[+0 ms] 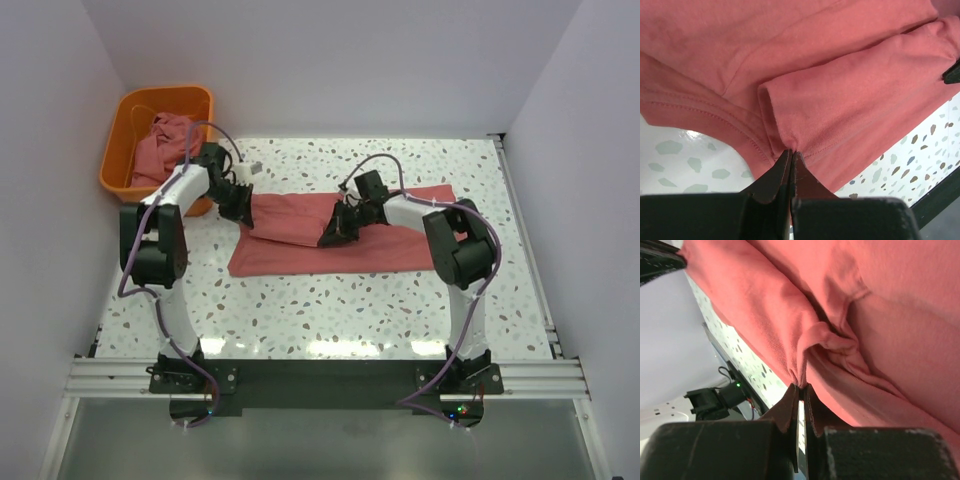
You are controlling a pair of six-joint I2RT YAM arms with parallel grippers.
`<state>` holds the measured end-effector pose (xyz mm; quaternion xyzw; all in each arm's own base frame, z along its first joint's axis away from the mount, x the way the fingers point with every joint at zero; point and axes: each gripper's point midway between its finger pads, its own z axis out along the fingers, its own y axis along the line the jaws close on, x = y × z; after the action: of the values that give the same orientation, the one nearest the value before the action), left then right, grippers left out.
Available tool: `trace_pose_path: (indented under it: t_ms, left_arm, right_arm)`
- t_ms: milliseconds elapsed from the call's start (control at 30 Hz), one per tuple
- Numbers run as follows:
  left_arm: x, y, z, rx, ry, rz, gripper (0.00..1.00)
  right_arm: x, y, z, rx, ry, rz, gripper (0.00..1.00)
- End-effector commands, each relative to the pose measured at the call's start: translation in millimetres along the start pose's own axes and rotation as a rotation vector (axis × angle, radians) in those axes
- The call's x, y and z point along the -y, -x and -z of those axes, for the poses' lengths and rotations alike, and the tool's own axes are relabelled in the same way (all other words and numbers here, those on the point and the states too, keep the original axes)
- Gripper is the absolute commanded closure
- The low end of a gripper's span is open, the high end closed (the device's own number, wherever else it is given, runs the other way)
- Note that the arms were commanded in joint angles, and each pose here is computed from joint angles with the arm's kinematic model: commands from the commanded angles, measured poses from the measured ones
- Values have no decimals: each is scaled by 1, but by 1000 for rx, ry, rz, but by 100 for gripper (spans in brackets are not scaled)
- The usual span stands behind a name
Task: Fold and stack the t-shirts
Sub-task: Fold the tshirt
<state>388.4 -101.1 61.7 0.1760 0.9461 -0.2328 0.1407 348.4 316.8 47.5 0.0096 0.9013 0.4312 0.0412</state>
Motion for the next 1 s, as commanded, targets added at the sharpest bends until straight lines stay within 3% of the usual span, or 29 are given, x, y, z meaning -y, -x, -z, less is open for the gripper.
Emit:
trace_pose_path:
  t_ms: [0,167,233,267,300,333,400,600,800,967]
  left_arm:
    - [-2,-2,11,17,33,-9,100]
    - [-6,-7,6,10,42,-9,100]
    - [-8,-8,7,7,54,-14,100]
    - [-7,-9,7,3,55,-13,98]
    - [-7,-10,8,0,54,-16,90]
    - [-6,-9,10,3,52,-19,85]
    - [-4,-3,18,35,61,-39,76]
    - [23,27,42,190,-1,-140,70]
    - [45,21,21,165,-42,-169,70]
    - [47,15,5,149,-54,-132,70]
  right_arm:
    - [-8,-17,8,-37,6,34,100]
    - [-7,-21,2,-51,-14,47,98]
    - [-5,-21,2,-59,-27,48,91]
    - [-6,-22,3,-63,-30,50,86]
    - [-6,-24,6,-71,-34,48,73]
    - [-11,-23,8,-71,-29,60,67]
    - [-19,-26,18,-81,-33,95,61]
    - [-52,-11,45,-19,-7,264,66]
    - [-77,13,30,37,51,348,71]
    - [-50,14,1,-18,27,281,78]
